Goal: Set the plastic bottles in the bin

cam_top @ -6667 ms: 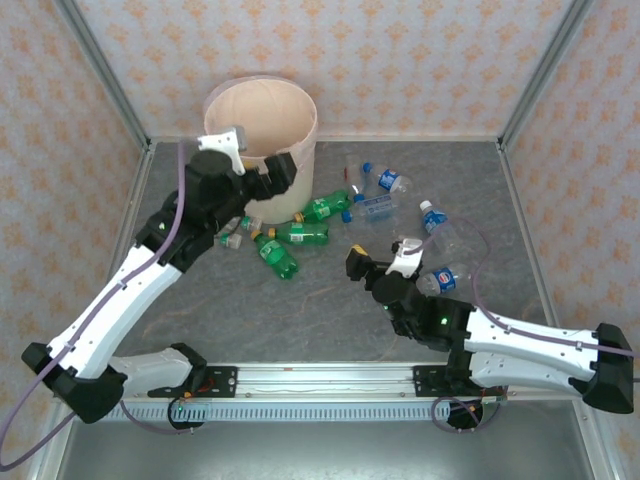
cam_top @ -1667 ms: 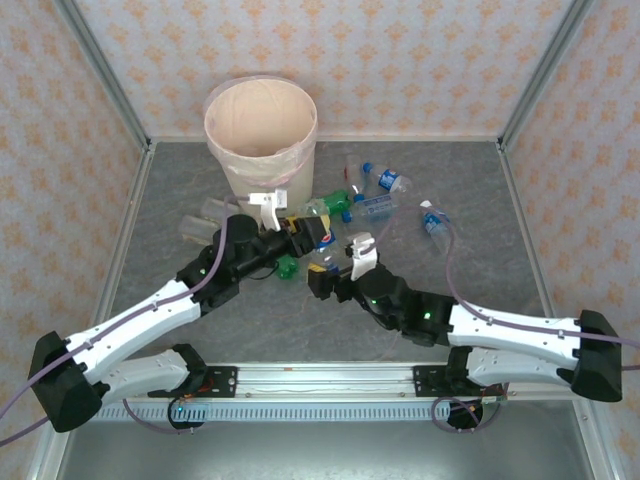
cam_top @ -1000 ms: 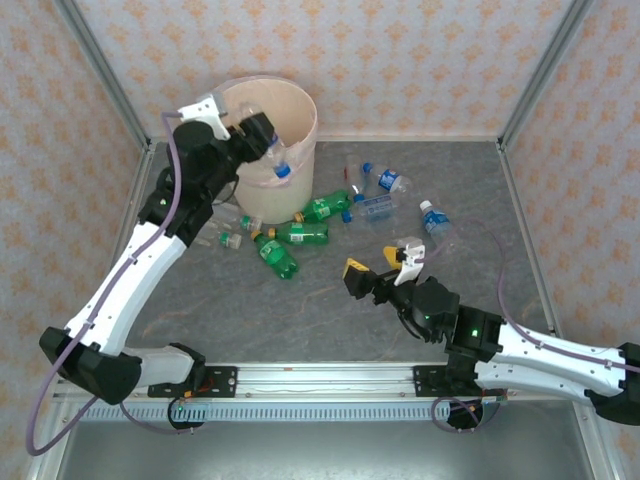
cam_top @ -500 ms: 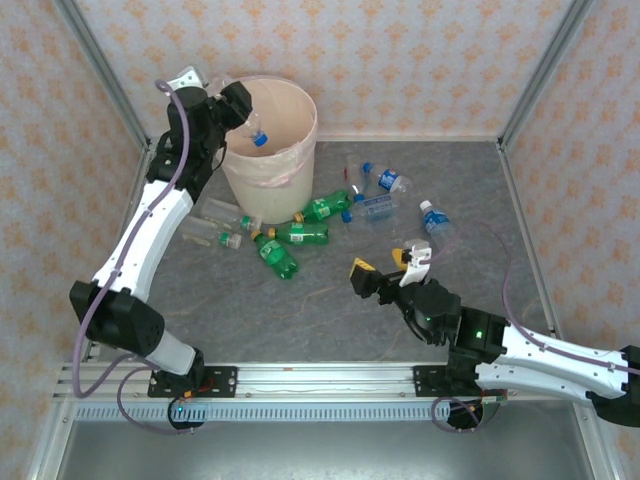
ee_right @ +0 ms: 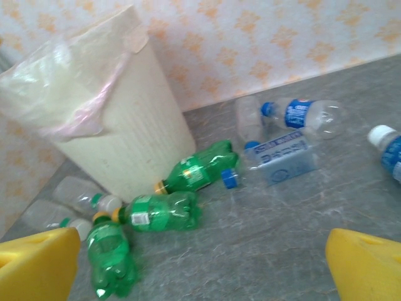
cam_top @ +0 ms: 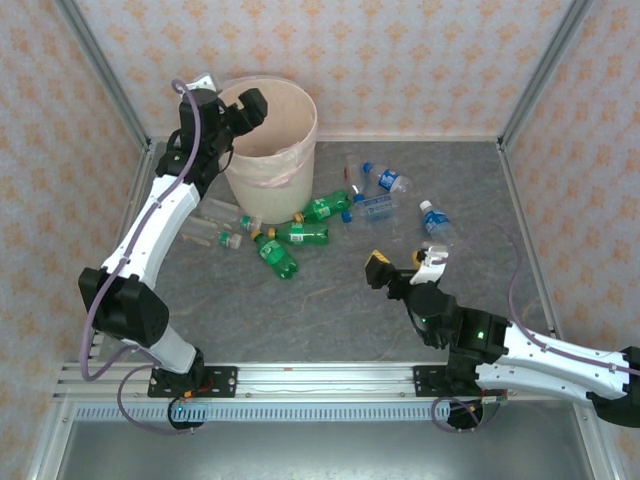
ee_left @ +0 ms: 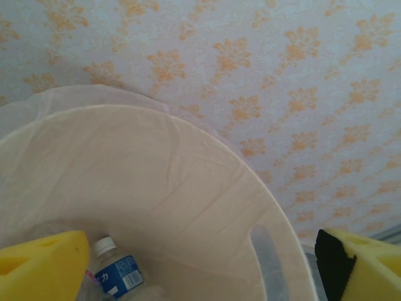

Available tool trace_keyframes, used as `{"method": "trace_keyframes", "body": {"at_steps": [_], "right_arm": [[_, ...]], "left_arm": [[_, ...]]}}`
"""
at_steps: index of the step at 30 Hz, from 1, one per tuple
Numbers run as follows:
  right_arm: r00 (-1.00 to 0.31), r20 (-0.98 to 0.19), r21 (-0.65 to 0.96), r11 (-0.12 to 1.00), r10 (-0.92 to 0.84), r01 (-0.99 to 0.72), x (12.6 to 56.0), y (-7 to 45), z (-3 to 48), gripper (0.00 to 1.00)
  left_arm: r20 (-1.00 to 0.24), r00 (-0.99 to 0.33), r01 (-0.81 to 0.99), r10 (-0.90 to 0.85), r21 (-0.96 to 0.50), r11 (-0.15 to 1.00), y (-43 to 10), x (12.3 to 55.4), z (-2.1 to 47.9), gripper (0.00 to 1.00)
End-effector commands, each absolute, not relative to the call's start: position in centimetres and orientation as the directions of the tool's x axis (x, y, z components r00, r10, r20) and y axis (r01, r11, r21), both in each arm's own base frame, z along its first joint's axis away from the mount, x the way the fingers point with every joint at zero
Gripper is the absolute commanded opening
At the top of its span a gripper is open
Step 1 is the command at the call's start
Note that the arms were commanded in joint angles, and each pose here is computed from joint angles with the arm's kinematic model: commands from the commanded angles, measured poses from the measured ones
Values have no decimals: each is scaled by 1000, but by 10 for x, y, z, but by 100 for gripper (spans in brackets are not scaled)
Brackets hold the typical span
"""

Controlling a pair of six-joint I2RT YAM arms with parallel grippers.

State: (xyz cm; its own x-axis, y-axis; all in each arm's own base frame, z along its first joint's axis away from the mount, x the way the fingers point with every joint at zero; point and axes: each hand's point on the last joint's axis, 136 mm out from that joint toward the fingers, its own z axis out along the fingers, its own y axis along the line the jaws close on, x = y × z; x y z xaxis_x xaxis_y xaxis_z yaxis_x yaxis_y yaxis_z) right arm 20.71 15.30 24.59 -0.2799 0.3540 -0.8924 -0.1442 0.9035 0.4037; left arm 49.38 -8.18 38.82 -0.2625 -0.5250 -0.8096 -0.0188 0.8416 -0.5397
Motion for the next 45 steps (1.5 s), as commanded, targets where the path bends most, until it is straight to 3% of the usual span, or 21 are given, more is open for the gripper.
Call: {"method": "trace_keyframes", "body": {"at_steps": [1, 11, 24, 37, 45], "right_arm": [[-196, -877, 446, 895, 439, 9, 211, 120, 252, 100], [-169, -853, 470, 868, 493, 162, 237, 84, 237, 100], [-298, -799, 416, 838, 522, 353, 309, 36, 183, 100], [-418, -679, 396, 781, 603, 483, 382, -7, 128, 100], [-518, -663, 302, 826, 541, 476, 416, -17, 105, 100]], "left_arm": [[-811, -260, 63, -524, -556, 829, -90, 469, 409, 99], [-806, -311, 177, -504, -570, 803, -125, 404, 396, 99], [-770, -411, 284, -488, -616, 735, -175, 319, 336, 99], [-743, -452, 289, -494, -646, 707, -171, 290, 313, 99], [-724, -455, 293, -518, -671, 681, -170, 284, 311, 99]]}}
